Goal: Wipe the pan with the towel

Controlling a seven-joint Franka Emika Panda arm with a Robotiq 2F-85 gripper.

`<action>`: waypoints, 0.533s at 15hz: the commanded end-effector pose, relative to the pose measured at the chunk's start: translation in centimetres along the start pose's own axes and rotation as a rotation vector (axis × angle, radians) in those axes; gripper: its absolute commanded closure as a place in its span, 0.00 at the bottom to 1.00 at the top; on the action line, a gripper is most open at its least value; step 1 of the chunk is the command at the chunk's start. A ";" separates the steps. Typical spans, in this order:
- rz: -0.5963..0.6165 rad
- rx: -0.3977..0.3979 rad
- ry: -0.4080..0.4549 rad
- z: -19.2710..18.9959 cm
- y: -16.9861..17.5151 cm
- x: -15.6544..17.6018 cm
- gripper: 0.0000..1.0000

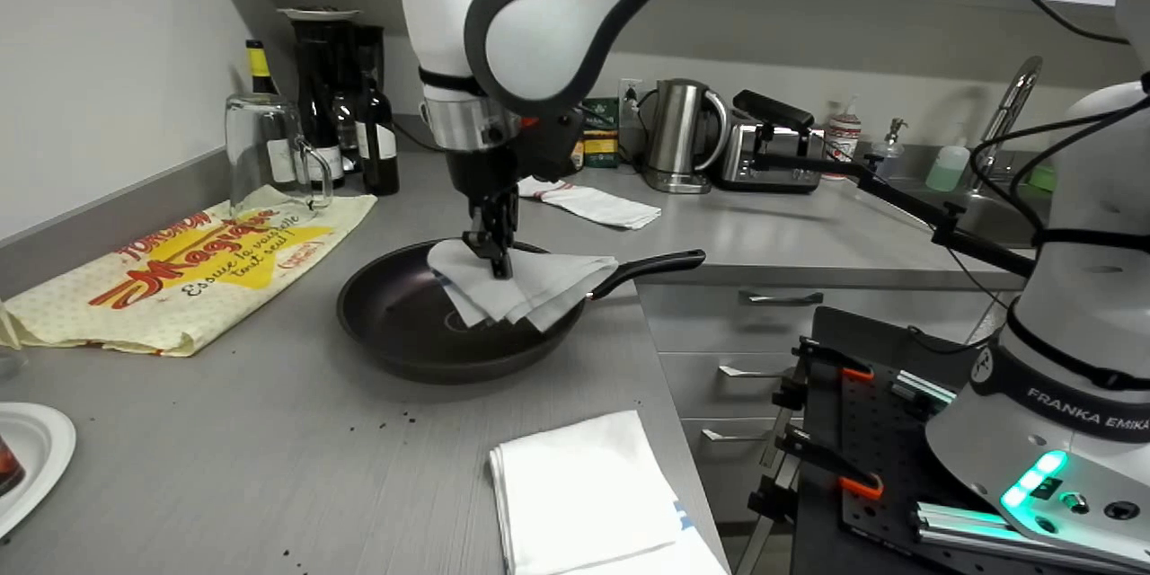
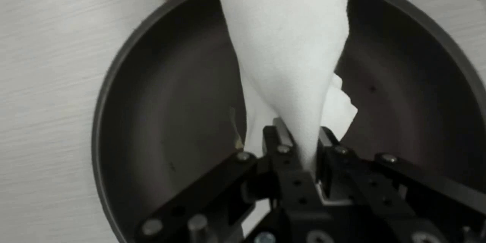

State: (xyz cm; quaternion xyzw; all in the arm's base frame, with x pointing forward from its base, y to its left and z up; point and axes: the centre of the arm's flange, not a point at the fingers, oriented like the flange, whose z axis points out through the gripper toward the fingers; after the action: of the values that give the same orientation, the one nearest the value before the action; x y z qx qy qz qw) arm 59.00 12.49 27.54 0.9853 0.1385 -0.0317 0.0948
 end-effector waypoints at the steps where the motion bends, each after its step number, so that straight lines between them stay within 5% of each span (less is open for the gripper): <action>1: 0.038 -0.147 -0.040 2.8 0.4 0.2 0.96; 8: 0.140 -0.290 -0.006 3.3 3.4 2.1 0.96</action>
State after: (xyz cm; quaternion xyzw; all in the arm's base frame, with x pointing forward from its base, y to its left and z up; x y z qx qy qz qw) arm 60.19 9.57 23.93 0.9736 0.0943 -0.0207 0.2067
